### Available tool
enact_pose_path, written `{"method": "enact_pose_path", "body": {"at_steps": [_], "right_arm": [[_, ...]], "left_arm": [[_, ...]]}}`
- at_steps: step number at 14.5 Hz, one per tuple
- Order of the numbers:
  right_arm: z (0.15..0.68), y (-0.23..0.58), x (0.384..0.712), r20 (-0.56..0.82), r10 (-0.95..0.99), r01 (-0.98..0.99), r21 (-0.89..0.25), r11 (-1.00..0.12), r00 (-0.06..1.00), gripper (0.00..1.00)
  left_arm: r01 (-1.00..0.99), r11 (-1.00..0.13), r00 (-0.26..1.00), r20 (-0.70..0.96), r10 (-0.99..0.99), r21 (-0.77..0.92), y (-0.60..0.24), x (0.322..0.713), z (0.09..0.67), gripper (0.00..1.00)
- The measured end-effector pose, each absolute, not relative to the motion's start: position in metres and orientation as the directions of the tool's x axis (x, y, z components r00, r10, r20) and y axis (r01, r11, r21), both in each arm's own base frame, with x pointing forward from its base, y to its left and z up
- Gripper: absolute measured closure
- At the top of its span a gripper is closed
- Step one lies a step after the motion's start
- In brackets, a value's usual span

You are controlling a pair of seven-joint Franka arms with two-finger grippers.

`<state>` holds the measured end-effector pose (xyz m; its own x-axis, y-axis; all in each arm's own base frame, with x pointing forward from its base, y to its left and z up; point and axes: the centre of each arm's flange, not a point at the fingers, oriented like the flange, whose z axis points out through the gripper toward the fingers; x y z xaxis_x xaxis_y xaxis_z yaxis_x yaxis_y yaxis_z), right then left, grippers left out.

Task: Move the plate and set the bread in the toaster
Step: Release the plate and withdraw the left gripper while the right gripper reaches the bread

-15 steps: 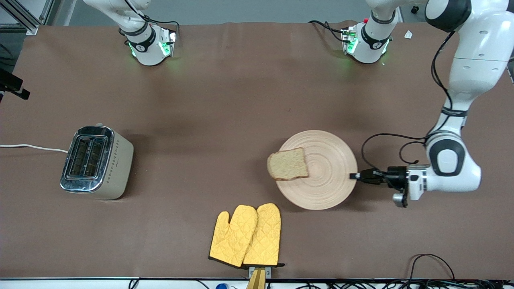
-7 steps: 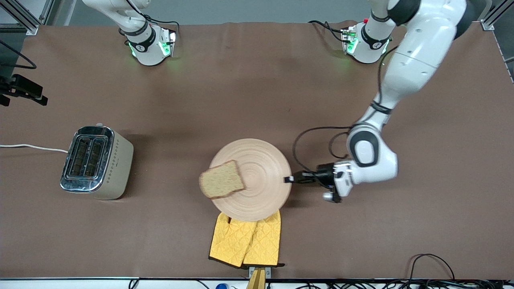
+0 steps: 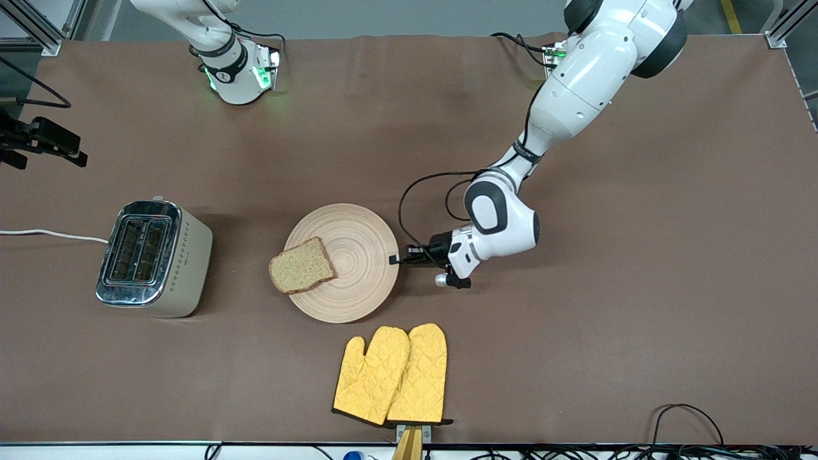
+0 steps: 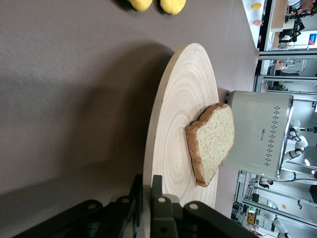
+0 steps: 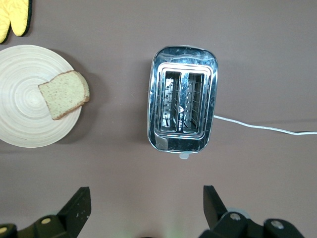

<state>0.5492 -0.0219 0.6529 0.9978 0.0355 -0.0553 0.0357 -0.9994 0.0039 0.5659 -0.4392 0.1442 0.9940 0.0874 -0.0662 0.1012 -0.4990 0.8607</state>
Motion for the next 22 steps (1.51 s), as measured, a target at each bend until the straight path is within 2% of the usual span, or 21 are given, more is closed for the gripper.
{"method": "enact_pose_path", "body": {"at_steps": [6,8,11,17,18,22], "right_arm": [[0.647,-0.018,0.547,-0.095,0.043,0.043,0.001,-0.999,0.995,0.0],[0.644,-0.017,0.548,-0.103,0.044,0.044,-0.002,-0.999,0.994,0.0],[0.632,-0.01,0.552,-0.125,0.054,0.052,-0.014,-0.999,0.991,0.0],[0.588,0.052,0.564,-0.139,0.006,0.0,-0.044,-0.999,0.99,0.0],[0.579,0.07,0.566,-0.129,0.011,0.006,-0.042,-0.999,0.992,0.0],[0.521,0.115,0.584,-0.108,0.026,0.017,-0.082,-0.997,0.994,0.0]], "left_arm": [[0.03,-0.499,0.998,0.002,0.064,0.866,-0.462,0.564,0.128,0.91],[0.036,-0.492,0.997,0.001,0.075,0.87,-0.462,0.568,0.13,0.88],[0.056,-0.483,0.994,-0.005,0.106,0.874,-0.458,0.582,0.145,0.63],[-0.021,-0.592,0.994,0.079,0.072,0.805,-0.389,0.638,0.194,0.03],[-0.037,-0.605,0.995,0.084,0.049,0.796,-0.368,0.648,0.202,0.0],[-0.159,-0.702,0.987,0.126,-0.099,0.694,-0.288,0.679,0.242,0.0]]}}
